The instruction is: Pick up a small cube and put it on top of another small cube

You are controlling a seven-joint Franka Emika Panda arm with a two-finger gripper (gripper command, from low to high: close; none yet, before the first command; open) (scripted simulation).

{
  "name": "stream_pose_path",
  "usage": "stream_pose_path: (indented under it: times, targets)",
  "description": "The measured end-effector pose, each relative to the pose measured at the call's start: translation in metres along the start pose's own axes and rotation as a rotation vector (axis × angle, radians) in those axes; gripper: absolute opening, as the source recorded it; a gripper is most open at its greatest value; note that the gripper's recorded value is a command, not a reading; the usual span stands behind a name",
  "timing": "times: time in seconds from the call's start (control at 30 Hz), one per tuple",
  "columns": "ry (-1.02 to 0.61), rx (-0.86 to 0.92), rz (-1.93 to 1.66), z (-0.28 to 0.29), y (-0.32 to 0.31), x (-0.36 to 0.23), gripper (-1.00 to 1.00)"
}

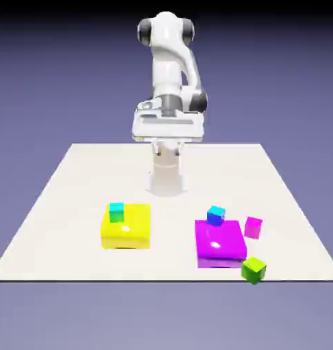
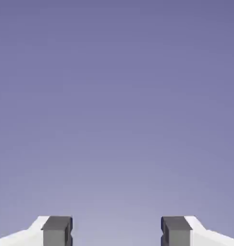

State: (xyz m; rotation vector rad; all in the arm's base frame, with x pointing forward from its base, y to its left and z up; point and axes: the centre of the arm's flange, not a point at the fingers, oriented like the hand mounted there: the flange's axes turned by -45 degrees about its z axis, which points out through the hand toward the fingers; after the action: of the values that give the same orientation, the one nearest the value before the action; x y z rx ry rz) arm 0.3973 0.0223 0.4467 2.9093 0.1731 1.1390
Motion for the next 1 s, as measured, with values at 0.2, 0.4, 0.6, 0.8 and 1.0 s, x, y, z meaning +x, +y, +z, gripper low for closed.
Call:
stream_pose_path:
  times: [0.2, 0.4, 0.6, 0.8, 1.0]
  targets:
    - [-0.241, 0.117, -0.280, 0.064, -0.094, -0.018, 0.00]
    - [-0.465, 0.228, -0.580, 0.111, -0.196, -0.065, 0.00]
    - [-0.676, 0.326, -0.887, 0.138, -0.290, -0.140, 0.00]
    - [-0.775, 0.369, -1.040, 0.165, -0.331, -0.205, 0.00]
    - [-0.776, 0.369, -1.041, 0.184, -0.330, -0.225, -1.00]
